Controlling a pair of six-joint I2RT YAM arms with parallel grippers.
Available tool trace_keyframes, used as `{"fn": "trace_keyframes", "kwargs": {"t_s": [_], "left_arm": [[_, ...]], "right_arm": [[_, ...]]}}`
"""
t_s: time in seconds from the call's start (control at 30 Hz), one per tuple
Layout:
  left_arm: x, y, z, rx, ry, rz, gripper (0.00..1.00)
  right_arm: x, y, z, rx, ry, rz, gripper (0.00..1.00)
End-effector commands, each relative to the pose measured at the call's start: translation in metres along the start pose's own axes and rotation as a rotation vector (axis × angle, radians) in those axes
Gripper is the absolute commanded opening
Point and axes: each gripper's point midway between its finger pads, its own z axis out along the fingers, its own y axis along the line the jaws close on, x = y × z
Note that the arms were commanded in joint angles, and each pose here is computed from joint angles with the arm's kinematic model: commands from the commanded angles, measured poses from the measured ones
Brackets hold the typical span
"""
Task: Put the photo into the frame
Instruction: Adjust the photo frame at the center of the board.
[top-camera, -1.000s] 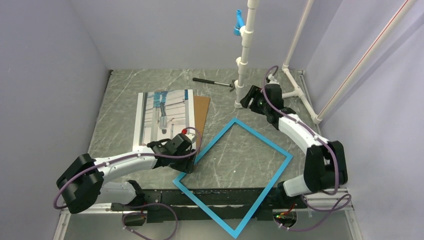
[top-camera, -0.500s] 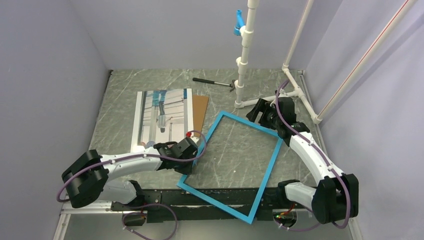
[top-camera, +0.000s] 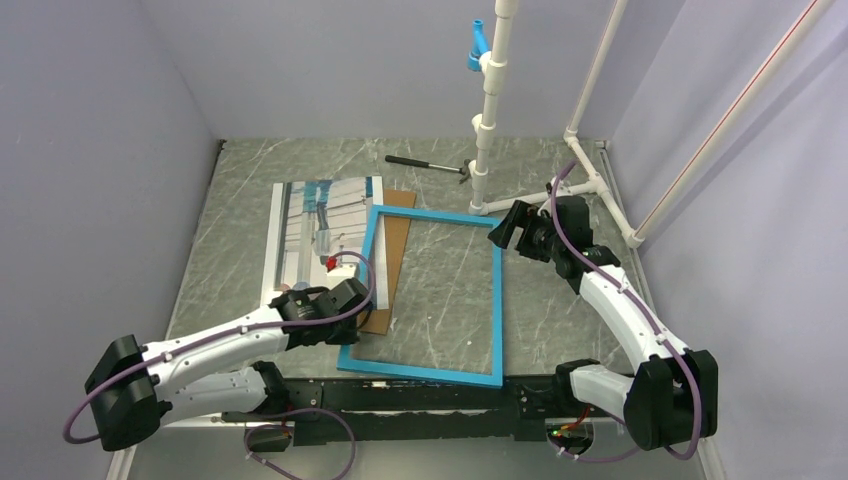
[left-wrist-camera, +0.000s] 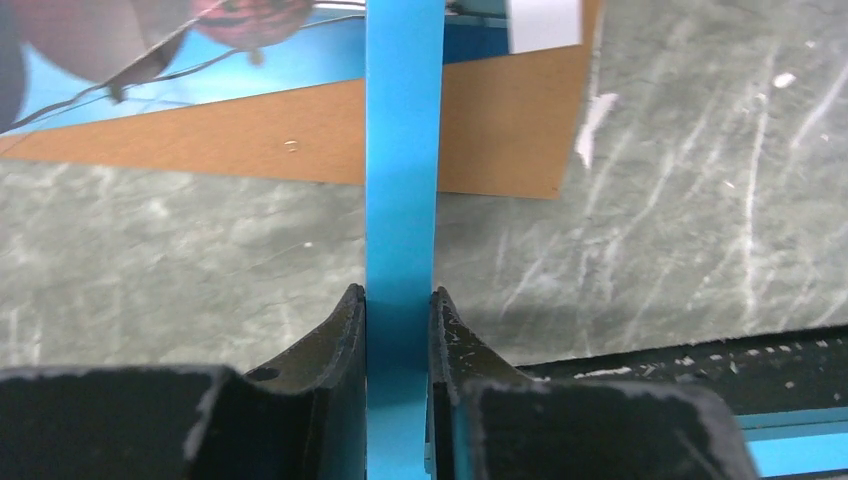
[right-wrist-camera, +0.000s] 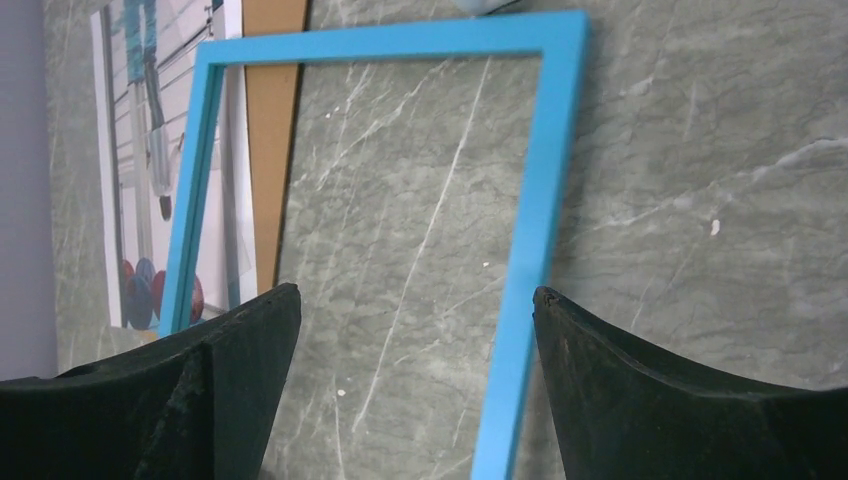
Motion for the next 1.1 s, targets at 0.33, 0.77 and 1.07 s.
{"fn": "trace_keyframes", "kwargs": {"t_s": [0.33,0.77,1.07], "left_arm": [[-0.009,-0.016,0.008,0.002,-0.03,-0.076,0.02],[-0.012,-0.048,0.009,0.091,-0.041,-0.14,0.91],[-0.006,-0.04,0.009,0.175,-0.034,-0.165,0.99]], "right_arm": [[0.036,0.026,0.001,-0.098,0.113,-0.005,0.9],[0.065,0.053,0.008,-0.138,0.201,-0.033,0.91],[0.099,0.084,0.022,-0.156,0.284,-0.1,0.91]]}}
